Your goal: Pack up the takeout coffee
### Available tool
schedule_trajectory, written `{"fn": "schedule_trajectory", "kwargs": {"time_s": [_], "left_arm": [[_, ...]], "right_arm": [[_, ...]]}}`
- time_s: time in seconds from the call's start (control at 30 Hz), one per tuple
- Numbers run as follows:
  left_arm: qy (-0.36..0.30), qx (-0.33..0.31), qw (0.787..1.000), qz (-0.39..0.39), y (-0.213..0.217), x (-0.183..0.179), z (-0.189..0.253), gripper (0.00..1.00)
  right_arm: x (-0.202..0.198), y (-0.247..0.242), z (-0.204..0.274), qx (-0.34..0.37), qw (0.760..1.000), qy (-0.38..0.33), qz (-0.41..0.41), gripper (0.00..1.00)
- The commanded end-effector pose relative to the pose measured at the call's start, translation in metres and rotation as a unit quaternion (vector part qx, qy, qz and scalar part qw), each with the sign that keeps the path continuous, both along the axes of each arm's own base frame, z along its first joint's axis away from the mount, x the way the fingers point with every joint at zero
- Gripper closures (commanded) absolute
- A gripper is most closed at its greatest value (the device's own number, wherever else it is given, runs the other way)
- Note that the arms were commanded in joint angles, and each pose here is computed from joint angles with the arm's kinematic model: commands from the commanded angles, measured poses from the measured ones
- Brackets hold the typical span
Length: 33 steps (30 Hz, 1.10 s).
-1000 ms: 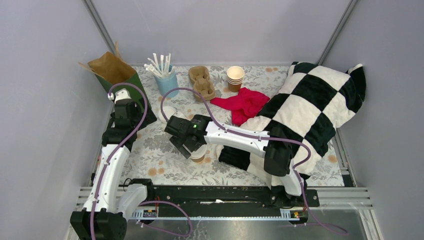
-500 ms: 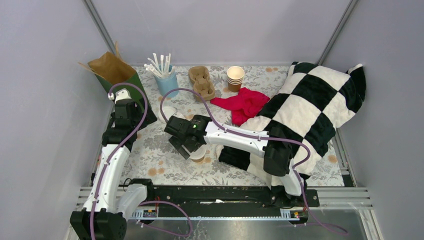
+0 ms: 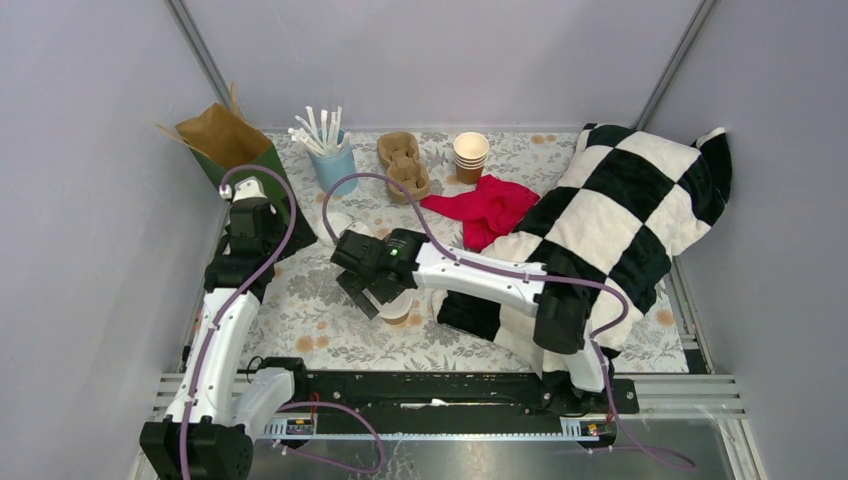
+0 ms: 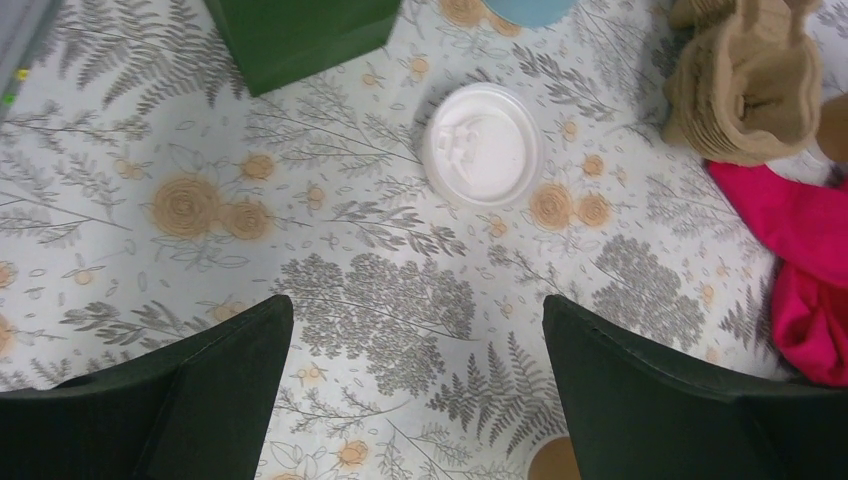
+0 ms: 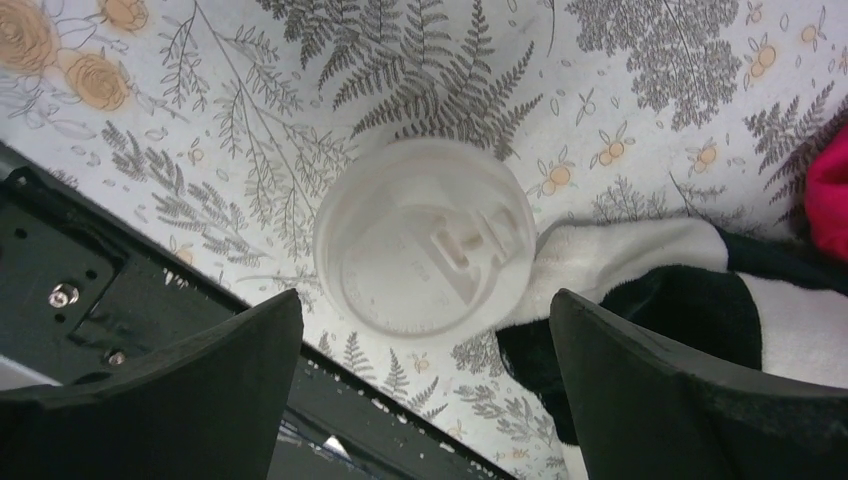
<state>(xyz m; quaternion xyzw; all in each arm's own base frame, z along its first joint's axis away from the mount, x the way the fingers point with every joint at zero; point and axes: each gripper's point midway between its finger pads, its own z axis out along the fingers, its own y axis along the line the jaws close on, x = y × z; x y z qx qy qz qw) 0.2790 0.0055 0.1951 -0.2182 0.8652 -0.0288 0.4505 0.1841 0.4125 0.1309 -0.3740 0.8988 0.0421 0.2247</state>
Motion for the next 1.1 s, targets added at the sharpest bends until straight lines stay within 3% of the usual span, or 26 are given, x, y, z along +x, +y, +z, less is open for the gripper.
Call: {"fn": "schedule_trajectory", "kwargs": {"time_s": [0.0,0.17,0.27,0.4,0.6,0.67,1.07], "left_arm": [[-0.026,-0.031,0.997,-0.072,-0.030,0.010,0.011,0.01],[-0.009,-0.155,0.975,-0.161,-0.084,-0.010,0.016,0.02],[0.009,-0.234,0.951,-0.203,-0.116,-0.032,0.010,0.11],[0.033,-0.285,0.933,-0.216,-0.134,-0.061,-0.007,0.27],[0.072,-0.334,0.914,-0.218,-0.146,-0.090,-0.040,0.59],[0.079,-0.346,0.909,-0.218,-0.149,-0.095,-0.047,0.61],[0.121,-0.363,0.898,-0.218,-0.164,-0.104,-0.069,0.63]], "right_arm": [[-0.011,-0.014,0.059,0.090,0.996,-0.006,-0.007,0.00],[-0.012,-0.032,0.059,0.222,0.971,0.090,-0.020,0.01],[-0.009,-0.041,0.067,0.326,0.934,0.146,-0.020,0.02],[0.002,-0.050,0.073,0.411,0.890,0.196,-0.015,0.06],[0.011,-0.045,0.050,0.432,0.869,0.241,-0.018,0.15],[0.014,-0.041,0.044,0.427,0.870,0.246,-0.018,0.20],[0.021,-0.031,0.008,0.408,0.870,0.274,-0.027,0.26]]}}
